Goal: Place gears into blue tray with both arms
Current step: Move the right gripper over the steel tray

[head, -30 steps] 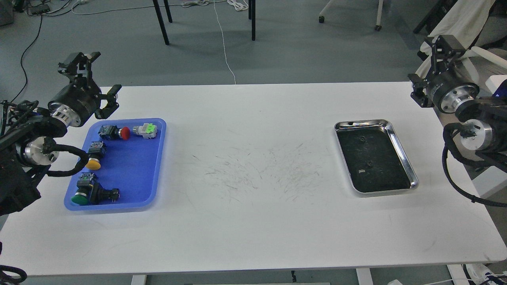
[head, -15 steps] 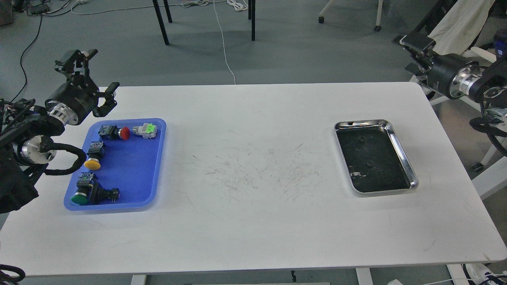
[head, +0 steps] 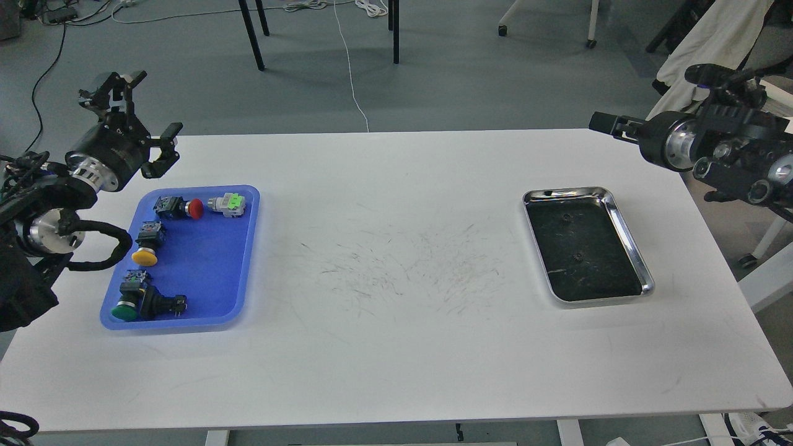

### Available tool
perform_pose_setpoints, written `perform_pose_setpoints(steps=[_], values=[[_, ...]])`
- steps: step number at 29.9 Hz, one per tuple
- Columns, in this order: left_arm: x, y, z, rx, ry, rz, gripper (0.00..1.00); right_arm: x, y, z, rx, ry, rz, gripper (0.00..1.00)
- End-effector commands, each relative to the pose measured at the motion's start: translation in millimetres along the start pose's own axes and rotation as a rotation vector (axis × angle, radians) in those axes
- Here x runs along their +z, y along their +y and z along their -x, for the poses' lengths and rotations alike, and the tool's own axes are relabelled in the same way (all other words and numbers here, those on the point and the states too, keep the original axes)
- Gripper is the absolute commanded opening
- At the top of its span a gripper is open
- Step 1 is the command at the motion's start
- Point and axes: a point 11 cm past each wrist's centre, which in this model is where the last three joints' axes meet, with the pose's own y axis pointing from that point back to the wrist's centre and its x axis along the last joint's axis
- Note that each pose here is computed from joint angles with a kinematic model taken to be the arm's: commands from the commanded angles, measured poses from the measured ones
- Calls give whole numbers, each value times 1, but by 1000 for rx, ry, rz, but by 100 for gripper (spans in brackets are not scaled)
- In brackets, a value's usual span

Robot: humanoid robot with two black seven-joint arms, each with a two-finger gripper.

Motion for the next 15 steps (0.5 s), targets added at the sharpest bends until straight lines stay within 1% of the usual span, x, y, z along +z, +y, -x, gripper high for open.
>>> perform_pose_setpoints(steps=[1, 3, 5, 9, 12, 15], values=[[0, 0, 0, 1, -1, -1, 99, -10, -7, 17, -52, 154, -38, 97], [0, 0, 0, 1, -1, -1, 99, -5, -8, 32, -90, 230, -46, 97], [0, 0, 0, 0, -1, 0, 99, -6, -9, 38, -98, 264, -51, 97], [0, 0, 0, 0, -1, 0, 99, -8, -10, 44, -112, 267, -75, 98], [0, 0, 0, 1, -1, -1, 99, 2, -11, 67, -154, 259, -89, 97], [0, 0, 0, 1, -1, -1, 99, 12, -12, 81, -161, 256, -81, 95]])
